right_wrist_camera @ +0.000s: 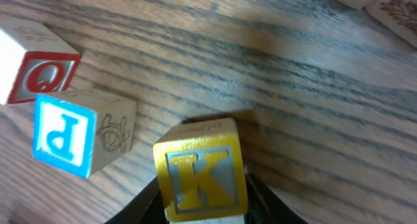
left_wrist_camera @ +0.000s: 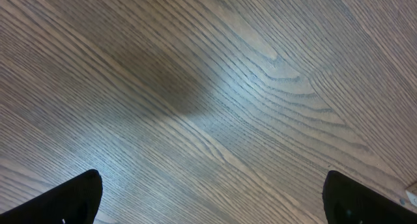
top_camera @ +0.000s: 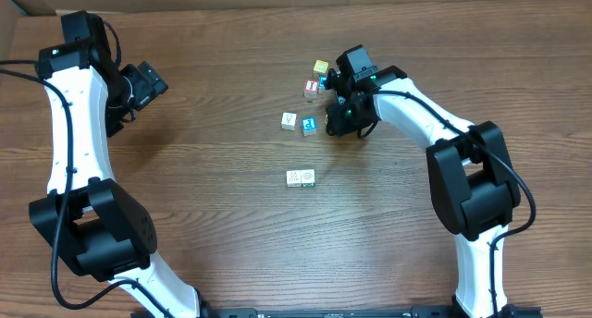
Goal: Flip 5 blocks
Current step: 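Grasp the yellow K block with the right gripper and lift, then carry the K block toward the front and lower it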
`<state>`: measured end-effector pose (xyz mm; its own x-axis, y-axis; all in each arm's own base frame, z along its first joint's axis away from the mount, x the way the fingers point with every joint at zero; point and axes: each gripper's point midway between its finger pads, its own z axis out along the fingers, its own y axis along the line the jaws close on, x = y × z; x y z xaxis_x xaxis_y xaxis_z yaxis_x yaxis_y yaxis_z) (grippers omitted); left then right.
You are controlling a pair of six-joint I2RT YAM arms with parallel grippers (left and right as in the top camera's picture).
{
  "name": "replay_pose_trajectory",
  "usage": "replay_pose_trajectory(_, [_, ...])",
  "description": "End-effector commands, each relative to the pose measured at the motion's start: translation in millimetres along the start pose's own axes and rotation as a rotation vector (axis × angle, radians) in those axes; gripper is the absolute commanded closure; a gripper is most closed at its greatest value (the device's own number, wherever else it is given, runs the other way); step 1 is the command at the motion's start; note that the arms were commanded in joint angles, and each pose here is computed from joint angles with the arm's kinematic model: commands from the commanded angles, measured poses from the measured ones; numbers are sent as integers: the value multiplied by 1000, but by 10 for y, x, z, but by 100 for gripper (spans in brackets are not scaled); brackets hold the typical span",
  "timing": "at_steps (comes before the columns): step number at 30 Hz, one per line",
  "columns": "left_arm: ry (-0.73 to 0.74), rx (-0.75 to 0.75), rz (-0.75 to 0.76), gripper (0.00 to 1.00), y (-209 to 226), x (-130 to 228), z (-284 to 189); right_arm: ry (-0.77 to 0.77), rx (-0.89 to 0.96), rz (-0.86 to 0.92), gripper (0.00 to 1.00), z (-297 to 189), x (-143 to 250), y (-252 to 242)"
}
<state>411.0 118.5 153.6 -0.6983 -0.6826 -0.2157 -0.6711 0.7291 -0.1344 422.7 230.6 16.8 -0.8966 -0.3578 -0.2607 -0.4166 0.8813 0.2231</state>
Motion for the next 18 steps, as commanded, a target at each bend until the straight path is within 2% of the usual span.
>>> replay_pose_trajectory(1, [-26,9,4,0,-17,-47,-85,-98,-7,-31,67,-435,-191,146])
replay_pose_trajectory(6, [-26,9,4,0,-16,-48,-85,-84,-7,-27,69,-661,-109,194])
replay_pose_trajectory(9, [-26,9,4,0,-17,-47,-85,-4,-4,6,70,-757,115,204])
replay_pose_trajectory(18, [-26,9,4,0,-17,-47,-85,294,48,315,69,-867,858,229])
